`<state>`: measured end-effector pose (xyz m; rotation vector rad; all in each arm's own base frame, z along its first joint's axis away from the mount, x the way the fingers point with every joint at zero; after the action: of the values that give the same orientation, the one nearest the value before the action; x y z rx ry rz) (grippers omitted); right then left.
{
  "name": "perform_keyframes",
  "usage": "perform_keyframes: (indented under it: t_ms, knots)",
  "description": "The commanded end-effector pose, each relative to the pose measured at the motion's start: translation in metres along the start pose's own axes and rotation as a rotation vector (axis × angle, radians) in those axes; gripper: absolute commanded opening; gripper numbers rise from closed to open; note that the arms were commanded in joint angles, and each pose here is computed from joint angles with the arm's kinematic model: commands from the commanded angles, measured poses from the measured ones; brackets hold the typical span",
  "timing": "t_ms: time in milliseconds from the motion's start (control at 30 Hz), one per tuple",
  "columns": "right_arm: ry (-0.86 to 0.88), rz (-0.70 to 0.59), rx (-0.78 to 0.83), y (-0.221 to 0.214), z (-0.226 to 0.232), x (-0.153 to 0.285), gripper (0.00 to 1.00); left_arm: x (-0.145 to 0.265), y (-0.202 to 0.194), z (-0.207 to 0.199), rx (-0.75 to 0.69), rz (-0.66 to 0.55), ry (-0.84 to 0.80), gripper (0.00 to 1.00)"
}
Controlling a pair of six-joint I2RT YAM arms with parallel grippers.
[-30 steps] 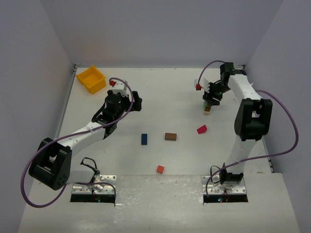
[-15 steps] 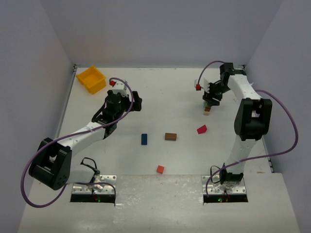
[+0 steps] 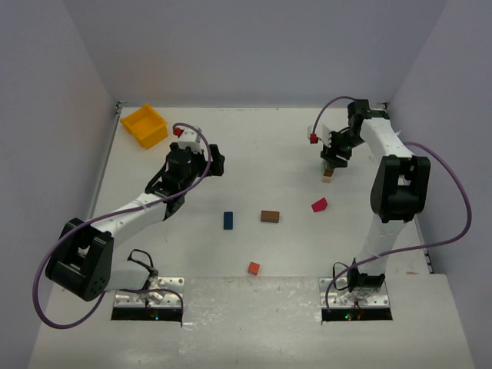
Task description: Build the wood block tower
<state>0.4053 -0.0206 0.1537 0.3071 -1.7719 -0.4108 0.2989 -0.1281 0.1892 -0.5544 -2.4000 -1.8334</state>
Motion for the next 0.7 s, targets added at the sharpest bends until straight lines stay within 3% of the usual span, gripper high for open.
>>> perform_keyframes:
  t_ms: [0,467,667]
  knots:
    - [-0.008,-0.008,0.028,0.0012,-0.0054,0.0001,0.59,-0.0034,0.0210,-0.0071,0.001,-0.065,-0.025,1.00]
    - [-0.015,-0.004,0.031,0.0020,-0.0060,0.0026,0.68,-0.0037,0.0208,-0.0066,0.003,-0.061,-0.017,1.00]
    - [-0.017,-0.008,0.030,0.0026,-0.0067,0.0029,0.82,-0.0036,0.0202,-0.0067,0.005,-0.059,-0.019,1.00]
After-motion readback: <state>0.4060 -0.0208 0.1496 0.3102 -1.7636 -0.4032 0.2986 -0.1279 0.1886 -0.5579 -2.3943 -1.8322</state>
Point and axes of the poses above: each gripper's point midway between its finger pads, its own x axis back along the fingers, its own z axis along the line the jaws close on, y = z × x, the point moved 9 cm from there along x, back along the fingers, and after that the axes turned 4 degrees about x, right-handed, at the moved point
